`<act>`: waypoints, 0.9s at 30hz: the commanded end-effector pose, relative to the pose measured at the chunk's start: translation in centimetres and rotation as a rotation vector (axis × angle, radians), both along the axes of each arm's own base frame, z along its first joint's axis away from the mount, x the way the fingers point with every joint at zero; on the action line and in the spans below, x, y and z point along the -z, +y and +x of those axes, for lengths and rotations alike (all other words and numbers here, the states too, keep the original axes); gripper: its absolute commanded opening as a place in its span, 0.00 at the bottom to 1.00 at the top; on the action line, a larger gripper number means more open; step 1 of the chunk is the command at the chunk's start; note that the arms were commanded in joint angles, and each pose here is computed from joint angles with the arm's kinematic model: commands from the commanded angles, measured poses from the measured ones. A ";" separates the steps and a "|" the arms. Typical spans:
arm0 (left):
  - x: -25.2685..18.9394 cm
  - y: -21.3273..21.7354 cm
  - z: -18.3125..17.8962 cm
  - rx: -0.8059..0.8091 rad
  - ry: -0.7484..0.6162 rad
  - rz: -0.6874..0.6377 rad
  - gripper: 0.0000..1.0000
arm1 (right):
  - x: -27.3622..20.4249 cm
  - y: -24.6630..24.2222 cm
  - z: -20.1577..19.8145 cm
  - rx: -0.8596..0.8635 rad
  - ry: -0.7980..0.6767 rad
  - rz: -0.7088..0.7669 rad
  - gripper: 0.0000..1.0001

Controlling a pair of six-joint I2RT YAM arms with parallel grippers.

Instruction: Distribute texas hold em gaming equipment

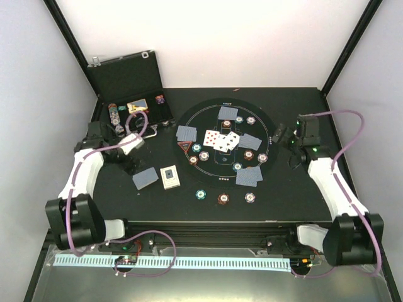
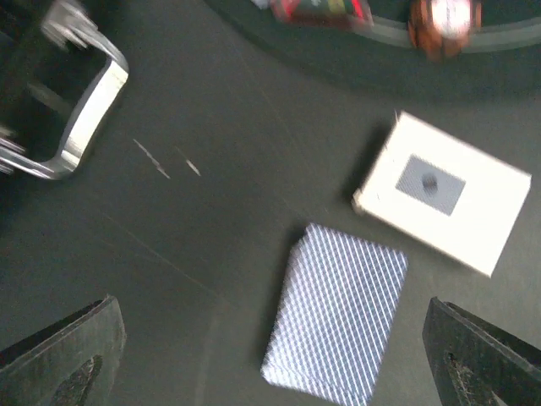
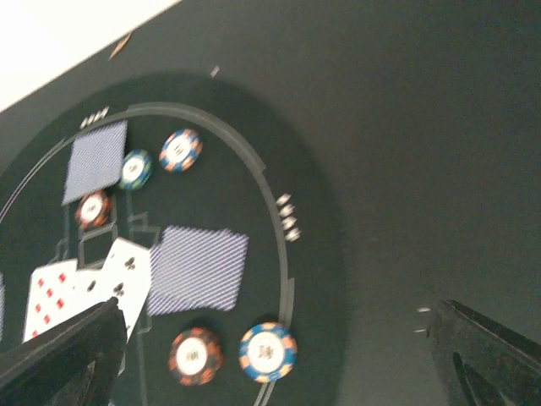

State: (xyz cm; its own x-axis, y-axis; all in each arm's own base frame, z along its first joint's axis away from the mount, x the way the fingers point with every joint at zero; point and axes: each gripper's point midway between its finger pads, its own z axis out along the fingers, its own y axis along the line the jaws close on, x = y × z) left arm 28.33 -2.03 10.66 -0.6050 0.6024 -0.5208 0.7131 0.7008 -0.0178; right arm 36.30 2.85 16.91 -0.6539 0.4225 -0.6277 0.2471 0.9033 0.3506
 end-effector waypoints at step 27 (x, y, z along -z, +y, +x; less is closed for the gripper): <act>-5.9 -1.7 5.7 -0.440 -0.986 -0.412 0.99 | 0.0 -5.3 0.1 0.101 -0.720 -0.506 1.00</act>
State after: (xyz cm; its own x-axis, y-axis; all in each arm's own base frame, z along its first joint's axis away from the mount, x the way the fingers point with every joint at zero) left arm 35.22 -2.33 13.86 -0.1510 0.0217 -0.9883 0.2875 0.9575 -0.0229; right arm 36.07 -5.12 12.94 -0.2127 0.1093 -0.9710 0.3863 0.9222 0.0191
